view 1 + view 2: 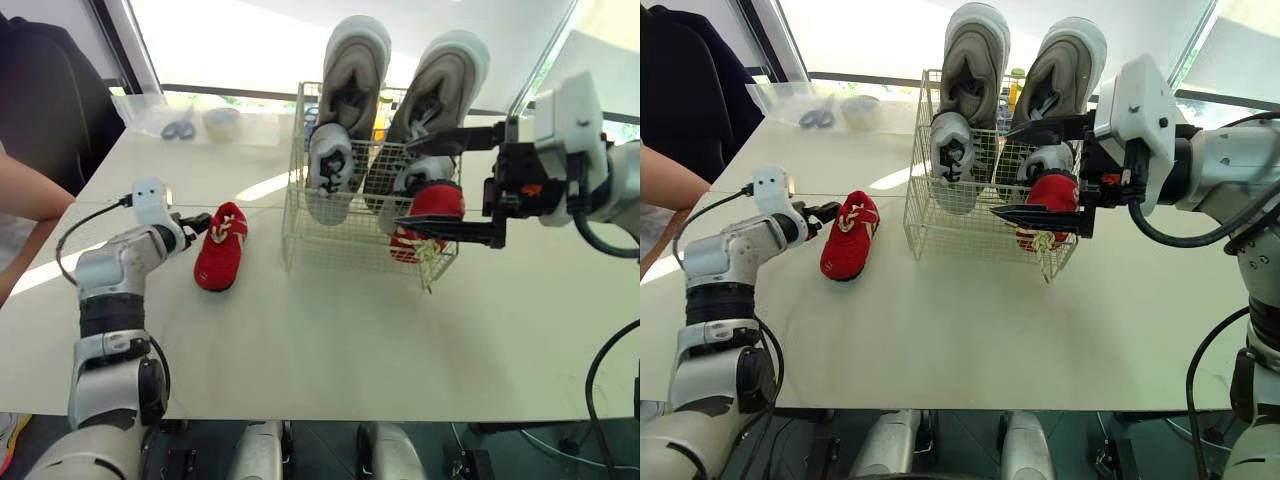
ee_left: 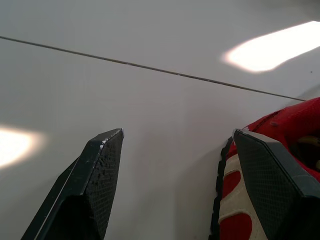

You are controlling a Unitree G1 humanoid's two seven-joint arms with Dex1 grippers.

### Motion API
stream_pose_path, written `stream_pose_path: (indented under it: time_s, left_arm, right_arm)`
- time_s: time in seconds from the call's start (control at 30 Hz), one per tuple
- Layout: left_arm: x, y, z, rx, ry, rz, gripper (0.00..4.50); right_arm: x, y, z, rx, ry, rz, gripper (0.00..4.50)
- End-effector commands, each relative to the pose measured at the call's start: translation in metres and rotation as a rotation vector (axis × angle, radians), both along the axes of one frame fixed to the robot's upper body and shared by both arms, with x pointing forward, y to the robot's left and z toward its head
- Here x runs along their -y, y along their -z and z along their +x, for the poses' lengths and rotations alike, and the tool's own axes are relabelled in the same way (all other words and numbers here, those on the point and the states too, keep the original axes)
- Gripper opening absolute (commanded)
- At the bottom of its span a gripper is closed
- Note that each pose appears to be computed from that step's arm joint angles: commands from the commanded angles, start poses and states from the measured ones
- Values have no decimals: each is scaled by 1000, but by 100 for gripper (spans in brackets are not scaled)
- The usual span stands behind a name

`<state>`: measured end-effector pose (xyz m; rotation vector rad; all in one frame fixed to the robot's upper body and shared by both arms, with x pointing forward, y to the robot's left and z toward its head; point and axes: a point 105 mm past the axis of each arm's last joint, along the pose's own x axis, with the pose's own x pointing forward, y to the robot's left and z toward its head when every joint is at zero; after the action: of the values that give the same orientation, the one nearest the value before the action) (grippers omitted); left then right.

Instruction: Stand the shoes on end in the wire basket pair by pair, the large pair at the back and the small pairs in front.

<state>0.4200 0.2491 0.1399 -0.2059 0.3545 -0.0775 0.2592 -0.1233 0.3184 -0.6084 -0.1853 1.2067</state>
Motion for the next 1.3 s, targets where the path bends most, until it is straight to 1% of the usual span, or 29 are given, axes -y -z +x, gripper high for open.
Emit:
stream_pose_path:
  time_s: [0.03,0.13,0.23,0.33,0.4,0.47,0.57,0.63,0.73,0.87,0.93,1.0,1.07,1.13,1.3]
  left_arm:
    - [6,-12,10,64,54,44,358]
    - [4,-25,12,116,51,53,358]
    - [-2,-39,7,146,39,57,358]
    - [-10,-59,-1,188,33,55,358]
    - [-8,-72,-4,219,63,57,358]
    - [0,-77,-4,228,111,50,358]
    - [17,-71,0,197,221,52,358]
    - [25,-64,5,167,274,82,358]
    - [27,-54,15,124,301,133,358]
    - [25,-44,23,82,310,170,358]
    - [24,-38,25,63,317,185,358]
    - [26,-24,24,22,364,212,358]
    - [24,-19,24,14,374,224,358]
    - [23,-24,27,47,361,217,358]
    - [22,-48,30,157,361,146,358]
  right_arm:
    - [4,-10,-5,58,25,-6,450]
    - [4,-9,-6,55,32,-7,450]
    - [5,-8,-7,54,41,-10,450]
    - [5,-8,-8,55,48,-9,450]
    - [5,-8,-8,55,49,-9,450]
    - [5,-8,-8,54,50,-8,450]
    - [4,-7,-7,54,49,-8,450]
    - [4,-7,-7,55,48,-7,450]
    - [4,-7,-7,57,48,-8,450]
    - [5,-8,-8,58,52,-8,450]
    - [5,-7,-8,59,56,-7,450]
    - [5,-7,-9,61,64,-6,450]
    - [6,-7,-9,63,69,-7,450]
    - [6,-7,-10,63,71,-6,450]
    - [6,-6,-11,63,79,-5,450]
